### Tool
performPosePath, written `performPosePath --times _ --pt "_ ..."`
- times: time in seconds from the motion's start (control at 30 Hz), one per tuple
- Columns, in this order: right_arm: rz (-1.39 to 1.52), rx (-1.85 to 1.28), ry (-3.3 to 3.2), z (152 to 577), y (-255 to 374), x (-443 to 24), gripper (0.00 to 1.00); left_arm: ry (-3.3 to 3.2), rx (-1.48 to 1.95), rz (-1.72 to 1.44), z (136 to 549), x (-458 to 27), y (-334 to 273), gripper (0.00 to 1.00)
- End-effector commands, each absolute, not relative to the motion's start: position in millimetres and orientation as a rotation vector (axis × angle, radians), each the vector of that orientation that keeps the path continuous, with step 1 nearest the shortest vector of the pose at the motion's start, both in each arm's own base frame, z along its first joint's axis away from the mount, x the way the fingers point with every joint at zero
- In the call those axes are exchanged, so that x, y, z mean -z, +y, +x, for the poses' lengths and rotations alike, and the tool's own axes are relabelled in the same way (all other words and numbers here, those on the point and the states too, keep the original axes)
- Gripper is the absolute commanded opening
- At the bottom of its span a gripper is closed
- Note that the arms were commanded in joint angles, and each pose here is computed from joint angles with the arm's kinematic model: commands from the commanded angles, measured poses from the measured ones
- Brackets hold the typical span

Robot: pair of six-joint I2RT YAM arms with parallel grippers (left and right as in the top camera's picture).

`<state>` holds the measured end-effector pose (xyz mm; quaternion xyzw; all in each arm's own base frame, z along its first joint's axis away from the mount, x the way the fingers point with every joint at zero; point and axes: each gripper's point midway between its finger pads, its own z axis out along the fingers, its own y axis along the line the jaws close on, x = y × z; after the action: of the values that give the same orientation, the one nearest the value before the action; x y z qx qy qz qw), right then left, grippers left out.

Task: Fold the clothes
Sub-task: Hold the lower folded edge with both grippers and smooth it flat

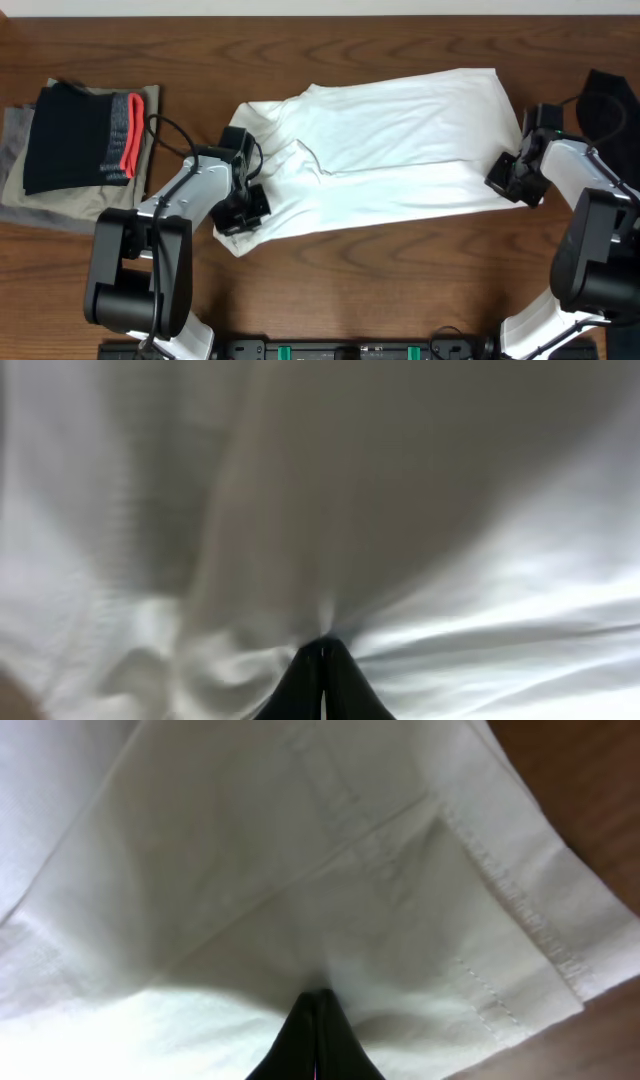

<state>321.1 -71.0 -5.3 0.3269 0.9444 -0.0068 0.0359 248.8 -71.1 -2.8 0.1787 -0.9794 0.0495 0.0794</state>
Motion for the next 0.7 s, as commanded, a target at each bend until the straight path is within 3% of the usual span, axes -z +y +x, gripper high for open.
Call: performPosePath --times 0.0,0.67 --pt "1.162 0.135 2.983 280 -80 27 0.01 -2.865 -0.091 0.579 236 7 -65 0.06" --pt "1.58 0.233 2.972 205 -63 9 0.01 -2.687 0.016 0.624 185 8 -56 0.06"
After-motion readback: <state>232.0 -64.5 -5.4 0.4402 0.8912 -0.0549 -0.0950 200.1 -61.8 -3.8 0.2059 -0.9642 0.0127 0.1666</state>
